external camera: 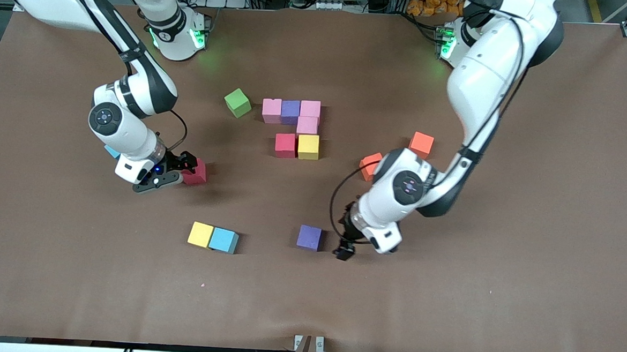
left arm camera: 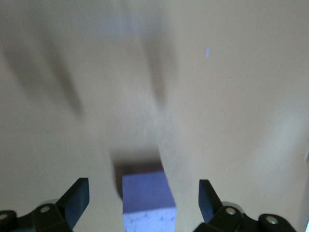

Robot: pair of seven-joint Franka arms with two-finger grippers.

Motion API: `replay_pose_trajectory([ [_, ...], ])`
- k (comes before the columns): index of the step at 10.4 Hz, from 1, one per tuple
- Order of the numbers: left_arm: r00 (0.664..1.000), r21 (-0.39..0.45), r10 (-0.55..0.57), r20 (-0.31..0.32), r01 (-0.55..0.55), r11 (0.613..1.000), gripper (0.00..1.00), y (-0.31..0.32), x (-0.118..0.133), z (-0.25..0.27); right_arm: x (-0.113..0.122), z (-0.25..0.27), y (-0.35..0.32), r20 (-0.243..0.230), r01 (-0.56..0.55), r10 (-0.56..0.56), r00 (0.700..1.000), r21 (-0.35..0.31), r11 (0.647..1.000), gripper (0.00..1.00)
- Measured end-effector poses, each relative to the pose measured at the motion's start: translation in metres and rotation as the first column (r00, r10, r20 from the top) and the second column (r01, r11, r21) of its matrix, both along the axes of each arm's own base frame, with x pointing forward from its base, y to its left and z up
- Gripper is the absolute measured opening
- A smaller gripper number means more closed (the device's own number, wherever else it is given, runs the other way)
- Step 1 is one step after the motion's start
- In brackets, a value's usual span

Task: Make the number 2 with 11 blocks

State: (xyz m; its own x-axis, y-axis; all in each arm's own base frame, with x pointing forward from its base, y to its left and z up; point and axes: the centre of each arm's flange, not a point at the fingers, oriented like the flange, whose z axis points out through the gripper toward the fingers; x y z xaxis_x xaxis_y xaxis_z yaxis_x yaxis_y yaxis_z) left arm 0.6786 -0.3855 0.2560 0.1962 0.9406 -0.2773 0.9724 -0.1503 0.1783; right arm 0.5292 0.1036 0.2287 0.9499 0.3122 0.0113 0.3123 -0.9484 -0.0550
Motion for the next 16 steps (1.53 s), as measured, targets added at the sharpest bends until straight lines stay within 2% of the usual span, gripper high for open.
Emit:
replay_pose_trajectory([
  [2, 1.000, 0.090, -0.021, -0.019, 0.023, 0.996, 1.00, 0.029, 0.005, 0.007, -0.007, -0.007, 0.003, -0.024, 0.035, -0.035, 0.999, -0.001, 0.999, 1.00],
  [4, 0.997, 0.209, -0.073, -0.028, 0.078, 0.975, 1.00, 0.046, -0.004, 0.000, -0.008, -0.008, 0.005, -0.036, 0.041, -0.042, 0.998, -0.005, 0.999, 1.00],
  [6, 0.994, 0.290, -0.108, -0.029, 0.111, 0.950, 1.00, 0.066, -0.014, -0.002, -0.009, -0.007, 0.008, -0.039, 0.049, -0.049, 0.998, -0.005, 0.999, 1.00],
  [10, 0.971, 0.374, -0.230, -0.070, 0.239, 0.896, 1.00, 0.092, -0.061, 0.019, -0.013, -0.014, 0.020, -0.056, 0.044, -0.044, 0.997, 0.002, 0.999, 1.00],
  [13, 0.972, 0.397, -0.222, -0.076, 0.233, 0.888, 1.00, 0.129, -0.071, 0.038, -0.016, -0.025, 0.027, -0.065, 0.040, -0.038, 0.997, 0.022, 0.999, 0.99],
  [16, 0.962, 0.372, -0.245, -0.116, 0.271, 0.888, 1.00, 0.142, -0.103, 0.042, -0.014, -0.025, 0.029, -0.059, 0.015, -0.014, 0.998, 0.028, 0.999, 0.60],
])
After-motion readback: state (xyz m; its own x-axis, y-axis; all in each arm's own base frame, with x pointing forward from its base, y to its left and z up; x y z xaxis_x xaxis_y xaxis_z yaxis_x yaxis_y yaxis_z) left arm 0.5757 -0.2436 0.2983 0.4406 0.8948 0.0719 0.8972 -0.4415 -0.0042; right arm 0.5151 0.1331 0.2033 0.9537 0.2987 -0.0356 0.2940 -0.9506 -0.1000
